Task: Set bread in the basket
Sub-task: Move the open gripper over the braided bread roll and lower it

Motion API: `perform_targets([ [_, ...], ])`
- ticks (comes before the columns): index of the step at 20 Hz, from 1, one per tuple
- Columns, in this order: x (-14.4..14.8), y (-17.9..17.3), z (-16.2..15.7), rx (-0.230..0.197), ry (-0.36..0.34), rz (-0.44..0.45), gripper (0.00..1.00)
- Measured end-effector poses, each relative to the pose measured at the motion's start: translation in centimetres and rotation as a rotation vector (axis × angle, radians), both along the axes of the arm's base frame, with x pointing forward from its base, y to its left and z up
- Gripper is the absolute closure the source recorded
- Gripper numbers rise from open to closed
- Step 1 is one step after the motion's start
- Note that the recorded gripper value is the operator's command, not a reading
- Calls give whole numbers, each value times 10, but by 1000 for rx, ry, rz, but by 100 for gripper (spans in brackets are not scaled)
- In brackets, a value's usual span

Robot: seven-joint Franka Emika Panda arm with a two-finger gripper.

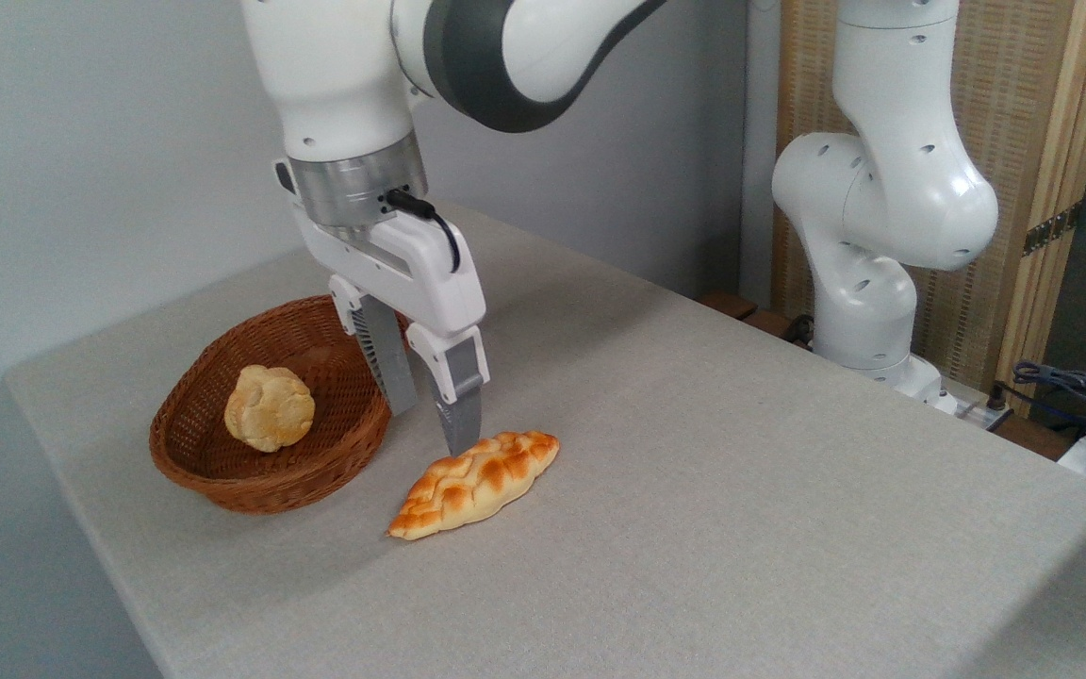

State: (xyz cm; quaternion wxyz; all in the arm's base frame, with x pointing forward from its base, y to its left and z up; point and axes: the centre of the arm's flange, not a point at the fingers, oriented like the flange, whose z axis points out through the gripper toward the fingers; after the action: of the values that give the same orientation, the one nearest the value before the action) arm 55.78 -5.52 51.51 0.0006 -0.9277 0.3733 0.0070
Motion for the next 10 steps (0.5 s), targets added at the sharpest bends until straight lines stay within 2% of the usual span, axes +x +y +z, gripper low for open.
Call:
perform_targets([
  [6, -21, 2, -17, -1, -23, -31, 0],
  [10, -35, 4, -44, -1, -33, -40, 0],
])
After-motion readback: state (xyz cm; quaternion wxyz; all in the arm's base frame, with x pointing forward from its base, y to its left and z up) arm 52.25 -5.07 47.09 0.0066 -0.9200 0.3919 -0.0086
